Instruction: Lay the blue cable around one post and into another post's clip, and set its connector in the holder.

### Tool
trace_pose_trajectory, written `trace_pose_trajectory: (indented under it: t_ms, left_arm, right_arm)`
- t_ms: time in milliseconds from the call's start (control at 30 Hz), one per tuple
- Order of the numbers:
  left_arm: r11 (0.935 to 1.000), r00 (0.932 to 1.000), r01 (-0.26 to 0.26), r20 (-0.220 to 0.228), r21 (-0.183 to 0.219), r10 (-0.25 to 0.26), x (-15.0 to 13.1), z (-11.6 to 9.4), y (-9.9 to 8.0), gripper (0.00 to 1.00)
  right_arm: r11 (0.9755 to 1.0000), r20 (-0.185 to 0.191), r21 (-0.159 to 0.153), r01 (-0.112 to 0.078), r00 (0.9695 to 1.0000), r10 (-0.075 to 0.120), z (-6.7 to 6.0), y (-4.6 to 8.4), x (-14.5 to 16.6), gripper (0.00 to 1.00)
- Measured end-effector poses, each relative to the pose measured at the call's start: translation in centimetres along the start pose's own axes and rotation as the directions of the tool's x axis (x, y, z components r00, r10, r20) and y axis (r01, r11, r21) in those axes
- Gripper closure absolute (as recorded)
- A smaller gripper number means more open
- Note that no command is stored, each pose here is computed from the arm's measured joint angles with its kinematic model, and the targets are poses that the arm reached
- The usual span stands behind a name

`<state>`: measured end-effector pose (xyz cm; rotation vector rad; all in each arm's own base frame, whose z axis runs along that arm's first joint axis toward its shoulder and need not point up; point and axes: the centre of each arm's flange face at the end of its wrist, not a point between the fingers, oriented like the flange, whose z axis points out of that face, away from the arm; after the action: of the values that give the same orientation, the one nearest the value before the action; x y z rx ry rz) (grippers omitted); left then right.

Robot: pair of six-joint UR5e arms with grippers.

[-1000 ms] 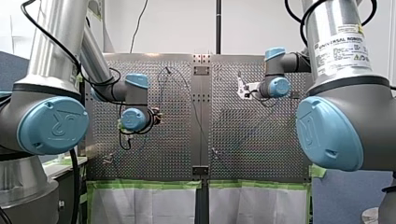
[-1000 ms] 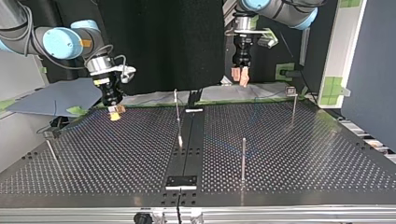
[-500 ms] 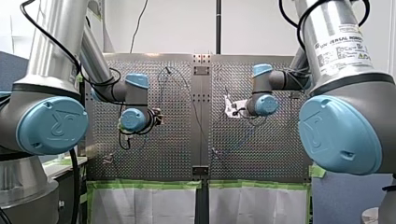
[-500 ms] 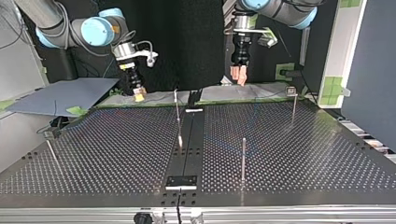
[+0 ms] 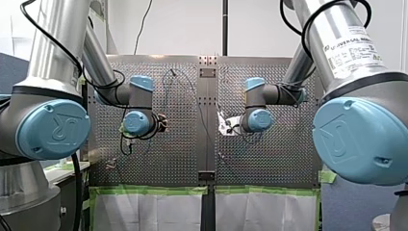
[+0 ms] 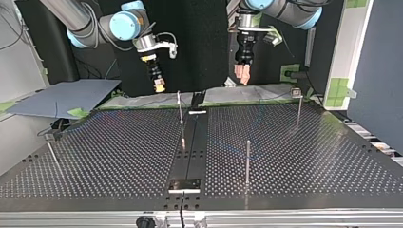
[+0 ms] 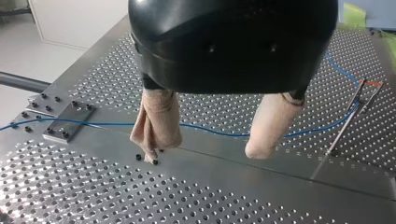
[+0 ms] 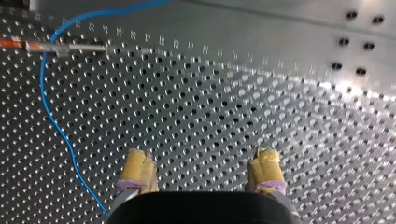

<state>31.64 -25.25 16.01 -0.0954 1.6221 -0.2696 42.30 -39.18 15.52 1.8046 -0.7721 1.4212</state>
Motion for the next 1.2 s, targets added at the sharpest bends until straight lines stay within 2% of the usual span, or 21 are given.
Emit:
trace_pose_trajectory:
  t_ms: [167, 333, 500, 700, 833, 1000, 1200]
  left_arm:
    - [1.0, 1.0, -0.006, -0.008, 0.0, 0.006, 0.1, -0.1, 0.0, 0.0]
    - [0.9999, 0.9998, -0.014, -0.011, -0.001, 0.014, 0.1, -0.1, 0.0, 0.0]
    - [0.9996, 0.9996, -0.028, -0.012, -0.006, 0.028, 0.1, -0.1, 0.1, 0.0]
    - [0.9994, 0.9994, -0.032, -0.012, -0.009, 0.032, 0.1, -0.2, 0.1, 0.0]
    - [0.9994, 0.9994, -0.033, -0.013, -0.01, 0.033, 0.1, -0.2, 0.1, 0.0]
    - [0.9984, 0.9987, -0.044, -0.029, -0.036, 0.043, 0.3, -0.4, 0.4, 0.0]
    - [0.9977, 0.9982, -0.048, -0.039, -0.048, 0.046, 0.4, -0.6, 0.5, 0.0]
  right_arm:
    - [0.9999, 0.001, 0.001, 0.017, 0.9999, -0.017, -0.6, -2.1, 0.1, 0.0]
    - [0.9994, -0.012, 0.024, 0.023, 0.9997, -0.023, -1.4, -4.4, 0.0, 0.0]
    - [0.9976, -0.031, 0.067, 0.016, 0.9994, -0.014, -2.9, -7.0, -0.7, 0.0]
    - [0.9949, -0.065, 0.1, 0.009, 0.9979, -0.002, -3.9, -9.2, -0.7, 0.0]
    - [0.9968, -0.087, 0.08, 0.004, 0.9962, 0.003, -3.7, -9.1, -0.6, 0.0]
    - [0.9987, -0.084, 0.052, 0.0, 0.9964, 0.005, -3.1, -8.2, -1.3, 0.0]
    - [0.9991, -0.079, 0.043, -0.002, 0.9968, 0.005, -2.6, -7.8, -2.4, 0.0]
